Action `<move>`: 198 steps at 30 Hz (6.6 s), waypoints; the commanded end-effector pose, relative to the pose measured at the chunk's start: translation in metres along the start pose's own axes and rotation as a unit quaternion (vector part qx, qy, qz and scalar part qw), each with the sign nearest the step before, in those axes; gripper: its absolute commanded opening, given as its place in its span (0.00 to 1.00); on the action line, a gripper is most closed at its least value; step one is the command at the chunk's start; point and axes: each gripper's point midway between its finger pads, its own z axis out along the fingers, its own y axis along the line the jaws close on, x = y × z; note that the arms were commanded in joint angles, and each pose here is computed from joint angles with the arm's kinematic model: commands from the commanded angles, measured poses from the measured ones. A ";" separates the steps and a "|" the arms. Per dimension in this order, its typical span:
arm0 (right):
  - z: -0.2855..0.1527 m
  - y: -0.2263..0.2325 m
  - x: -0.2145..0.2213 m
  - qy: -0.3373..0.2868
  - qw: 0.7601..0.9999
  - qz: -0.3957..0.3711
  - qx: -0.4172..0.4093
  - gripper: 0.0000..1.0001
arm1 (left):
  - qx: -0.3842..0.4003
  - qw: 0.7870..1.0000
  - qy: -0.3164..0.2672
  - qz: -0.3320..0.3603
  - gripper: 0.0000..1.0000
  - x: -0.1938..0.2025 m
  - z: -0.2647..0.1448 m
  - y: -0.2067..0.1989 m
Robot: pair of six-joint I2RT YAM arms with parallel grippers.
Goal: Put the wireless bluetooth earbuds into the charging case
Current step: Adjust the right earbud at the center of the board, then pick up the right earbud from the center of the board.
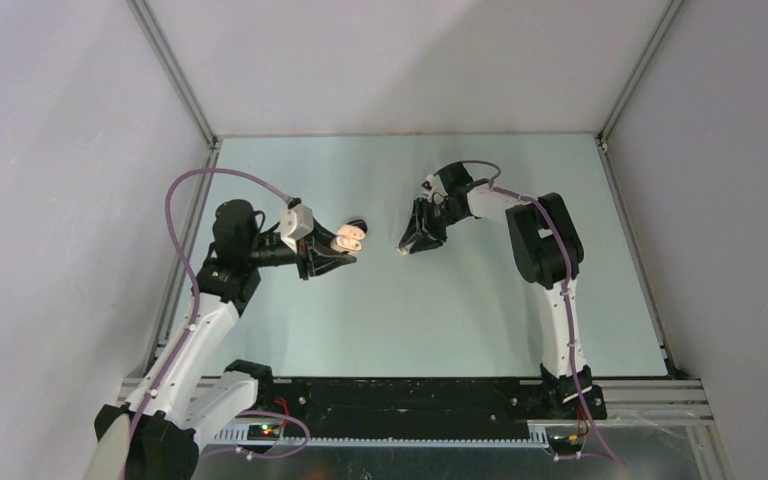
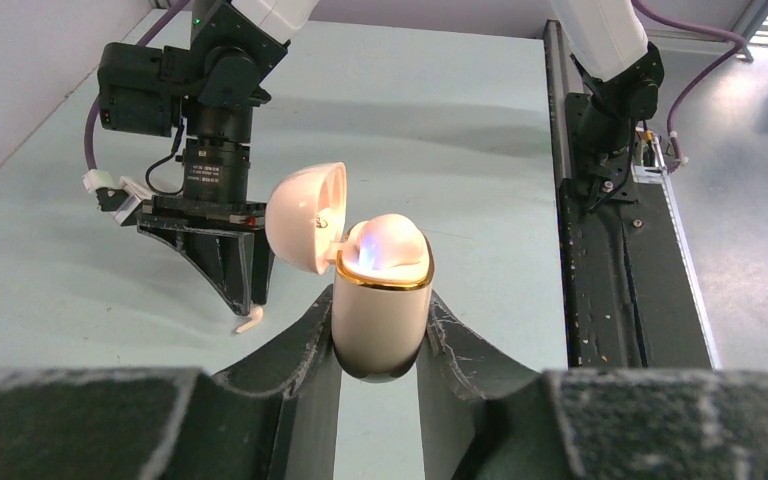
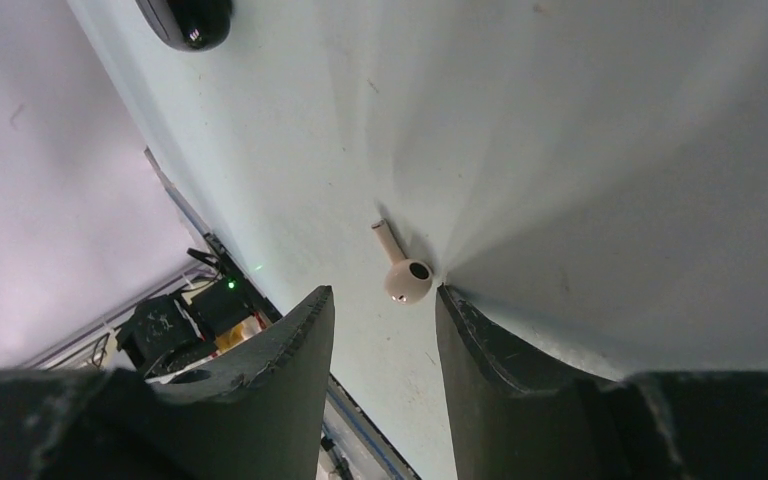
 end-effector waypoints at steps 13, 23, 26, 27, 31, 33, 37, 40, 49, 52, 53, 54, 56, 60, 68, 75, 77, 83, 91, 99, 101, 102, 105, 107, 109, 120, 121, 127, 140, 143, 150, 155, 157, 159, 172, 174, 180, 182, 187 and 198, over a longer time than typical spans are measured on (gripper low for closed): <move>0.011 0.004 0.012 0.009 1.000 0.010 -0.001 0.47 | -0.002 0.999 -0.008 0.031 0.12 -0.013 0.000 0.001; 0.009 0.009 0.009 0.002 1.000 0.015 -0.016 0.47 | -0.002 1.000 -0.007 0.031 0.12 -0.012 0.001 0.003; 0.011 0.007 0.004 -0.002 1.000 0.019 -0.019 0.47 | -0.004 0.999 -0.006 0.031 0.12 -0.012 0.000 0.003; 0.011 0.005 0.002 -0.004 1.000 0.021 -0.017 0.47 | -0.004 0.999 -0.006 0.032 0.12 -0.012 0.001 0.003; 0.007 0.006 -0.012 -0.016 0.999 0.022 -0.024 0.47 | -0.005 0.999 -0.006 0.032 0.12 -0.011 0.000 0.003; 0.006 0.008 -0.018 -0.020 0.999 0.022 -0.031 0.47 | -0.004 0.999 -0.005 0.032 0.12 -0.011 0.001 0.003; 0.007 0.016 -0.028 -0.023 0.999 0.015 -0.042 0.47 | -0.004 0.999 -0.005 0.032 0.12 -0.011 0.001 0.004; 0.010 0.015 -0.030 -0.022 0.999 0.015 -0.041 0.47 | -0.002 1.000 -0.005 0.031 0.12 -0.011 0.001 0.003; -0.002 0.001 -0.023 -0.028 0.999 0.010 0.015 0.46 | -0.001 1.000 -0.005 0.030 0.12 -0.012 0.000 0.002; -0.017 0.001 -0.023 -0.048 0.998 0.005 0.031 0.46 | 0.000 1.000 -0.005 0.031 0.12 -0.012 0.000 0.002; -0.019 -0.002 -0.020 -0.047 0.998 0.007 0.038 0.46 | 0.000 1.000 -0.005 0.031 0.12 -0.012 0.001 0.002; -0.022 0.000 -0.019 -0.048 0.998 0.002 0.039 0.46 | 0.000 1.000 -0.005 0.030 0.12 -0.012 0.001 0.002; -0.024 0.000 -0.014 -0.043 0.998 0.003 0.039 0.46 | 0.001 1.000 -0.006 0.031 0.12 -0.012 0.001 0.002; -0.014 0.001 0.005 -0.018 1.000 0.009 0.022 0.46 | 0.001 0.999 -0.006 0.031 0.12 -0.013 0.001 0.001; 0.013 0.024 0.027 0.025 0.999 0.017 -0.039 0.46 | 0.001 1.000 -0.005 0.031 0.12 -0.013 0.000 0.001; 0.019 0.026 0.015 0.011 0.999 0.018 -0.036 0.46 | 0.001 0.999 -0.005 0.032 0.12 -0.013 0.000 0.001; 0.018 0.024 0.010 0.004 0.999 0.016 -0.030 0.45 | 0.003 0.999 -0.005 0.031 0.12 -0.013 0.000 0.000; 0.012 0.016 0.001 -0.009 1.000 0.016 -0.013 0.45 | 0.004 0.999 -0.005 0.033 0.12 -0.013 0.000 0.000; 0.007 0.014 -0.018 -0.023 0.999 0.015 -0.020 0.45 | 0.004 1.000 -0.004 0.031 0.12 -0.012 0.001 0.001; 0.013 0.021 -0.031 -0.025 0.999 -0.003 -0.029 0.43 | 0.003 1.000 -0.004 0.030 0.12 -0.011 0.002 0.002; 0.014 0.020 -0.034 -0.024 0.999 -0.013 -0.022 0.43 | 0.003 1.000 -0.003 0.030 0.12 -0.011 0.002 0.001; 0.013 0.019 -0.035 -0.026 0.999 -0.017 -0.012 0.43 | 0.003 1.000 -0.003 0.030 0.12 -0.012 0.001 0.001; 0.012 0.015 -0.036 -0.031 0.998 -0.053 0.015 0.43 | 0.003 1.000 -0.003 0.031 0.12 -0.011 0.001 0.001; 0.010 0.010 -0.038 -0.035 0.996 -0.072 0.038 0.43 | 0.003 1.000 -0.003 0.031 0.12 -0.011 0.001 0.001; 0.008 0.008 -0.040 -0.038 0.994 -0.092 0.055 0.43 | 0.004 1.000 -0.002 0.030 0.12 -0.010 0.001 0.001; 0.005 0.016 -0.038 -0.020 0.970 -0.211 0.122 0.46 | 0.004 0.999 -0.003 0.033 0.12 -0.012 0.001 0.000; 0.005 0.015 -0.037 -0.016 0.968 -0.217 0.126 0.46 | 0.005 0.999 -0.003 0.033 0.12 -0.011 0.001 0.000; 0.011 0.015 -0.027 0.013 0.957 -0.256 0.137 0.46 | 0.005 0.999 -0.004 0.035 0.12 -0.013 0.001 -0.001; 0.019 0.006 -0.027 0.023 0.950 -0.269 0.155 0.43 | 0.005 0.999 -0.004 0.035 0.12 -0.013 0.002 -0.001; 0.021 0.010 -0.029 0.021 0.950 -0.272 0.152 0.42 | 0.007 0.999 -0.005 0.035 0.12 -0.014 0.002 -0.002; 0.027 0.012 -0.027 0.027 0.950 -0.273 0.151 0.40 | 0.007 0.999 -0.004 0.035 0.12 -0.014 0.002 -0.002; 0.027 0.007 -0.024 0.033 0.948 -0.272 0.160 0.39 | 0.007 0.999 -0.004 0.034 0.12 -0.013 0.002 -0.002; 0.026 0.006 -0.023 0.034 0.948 -0.271 0.163 0.39 | 0.007 0.999 -0.004 0.034 0.12 -0.013 0.002 -0.002; 0.026 0.005 -0.021 0.035 0.948 -0.270 0.165 0.37 | 0.008 0.999 -0.004 0.035 0.12 -0.013 0.002 -0.002; 0.029 0.006 -0.016 0.036 0.937 -0.298 0.181 0.37 | 0.006 0.999 -0.004 0.034 0.12 -0.013 0.002 -0.002; 0.030 0.005 -0.015 0.034 0.934 -0.303 0.188 0.37 | 0.006 0.999 -0.004 0.035 0.12 -0.013 0.002 -0.002; 0.027 0.002 -0.014 0.029 0.925 -0.320 0.204 0.36 | 0.007 0.999 -0.004 0.036 0.12 -0.013 0.002 -0.002; 0.026 0.001 -0.014 0.026 0.921 -0.325 0.211 0.36 | 0.007 0.999 -0.005 0.037 0.12 -0.014 0.002 -0.003; 0.025 0.000 -0.011 0.024 0.912 -0.343 0.223 0.34 | 0.006 0.999 -0.004 0.037 0.12 -0.014 0.002 -0.002; 0.023 0.001 -0.011 0.018 0.903 -0.360 0.234 0.22 | 0.005 0.999 -0.005 0.037 0.12 -0.014 0.001 -0.003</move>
